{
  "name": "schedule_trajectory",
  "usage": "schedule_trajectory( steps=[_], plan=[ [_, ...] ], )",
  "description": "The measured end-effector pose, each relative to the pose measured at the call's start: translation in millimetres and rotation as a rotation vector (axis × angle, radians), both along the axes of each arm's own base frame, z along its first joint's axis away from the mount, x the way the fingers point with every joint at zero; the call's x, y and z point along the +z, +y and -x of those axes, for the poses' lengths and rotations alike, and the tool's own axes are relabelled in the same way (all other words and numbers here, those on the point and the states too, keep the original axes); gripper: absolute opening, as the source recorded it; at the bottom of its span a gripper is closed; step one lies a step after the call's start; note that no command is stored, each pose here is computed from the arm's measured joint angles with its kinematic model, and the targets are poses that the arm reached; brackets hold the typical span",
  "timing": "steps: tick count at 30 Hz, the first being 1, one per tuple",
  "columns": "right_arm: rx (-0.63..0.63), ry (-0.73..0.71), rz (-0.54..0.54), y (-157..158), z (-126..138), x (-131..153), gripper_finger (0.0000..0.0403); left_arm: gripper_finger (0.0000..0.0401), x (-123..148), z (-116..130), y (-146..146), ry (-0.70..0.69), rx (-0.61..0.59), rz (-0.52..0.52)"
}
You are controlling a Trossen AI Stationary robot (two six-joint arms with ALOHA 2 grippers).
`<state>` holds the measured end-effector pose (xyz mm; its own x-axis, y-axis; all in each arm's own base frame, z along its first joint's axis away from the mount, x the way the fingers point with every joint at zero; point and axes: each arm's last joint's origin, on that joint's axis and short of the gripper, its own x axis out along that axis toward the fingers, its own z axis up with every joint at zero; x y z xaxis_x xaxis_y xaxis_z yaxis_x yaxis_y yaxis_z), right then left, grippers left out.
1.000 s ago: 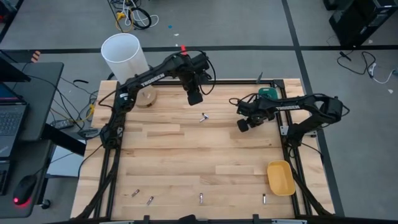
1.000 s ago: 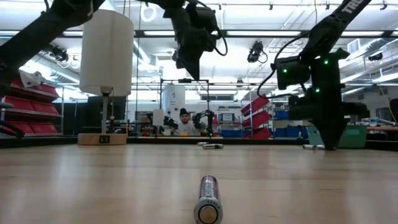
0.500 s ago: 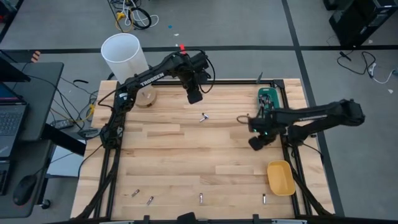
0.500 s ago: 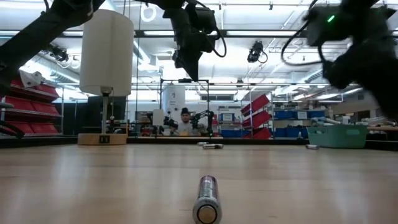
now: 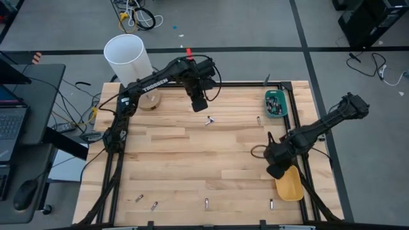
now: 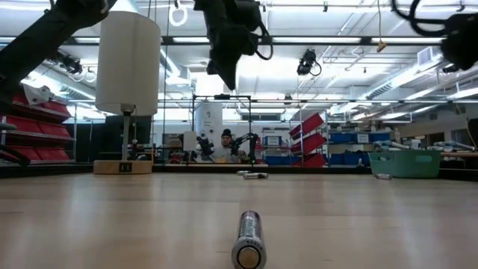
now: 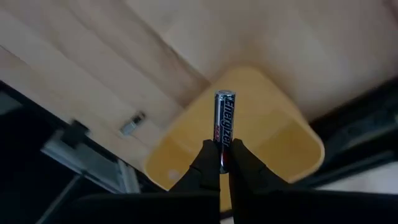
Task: Sort batteries
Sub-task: Put the silver battery into the yellow bin
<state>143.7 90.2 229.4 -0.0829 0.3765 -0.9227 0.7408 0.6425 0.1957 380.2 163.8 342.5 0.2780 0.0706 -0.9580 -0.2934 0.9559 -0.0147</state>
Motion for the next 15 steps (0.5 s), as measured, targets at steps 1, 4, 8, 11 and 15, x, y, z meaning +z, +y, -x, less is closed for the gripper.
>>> schedule_trajectory(
  steps=[1, 4, 8, 11, 15],
  plan=[
    [0.013, 0.011, 0.000, 4, 2, -1, 0.0003, 0.0017, 4, 2, -2, -0.006, 0.001, -0.002],
    [0.045, 0.048, 0.001, 15, 6, -3, 0.0003, 0.0017, 11, 7, -6, -0.014, 0.001, -0.005],
    [0.077, 0.077, 0.014, 26, 9, -8, 0.0003, 0.0017, 14, 11, -12, -0.021, 0.008, -0.002],
    [0.095, 0.092, 0.025, 33, 7, -14, 0.0010, 0.0017, 5, 15, -19, -0.008, 0.006, 0.007],
    [0.093, 0.122, 0.058, 40, 6, -21, 0.0034, 0.0017, -15, 29, -33, -0.015, 0.036, 0.021]
  ],
)
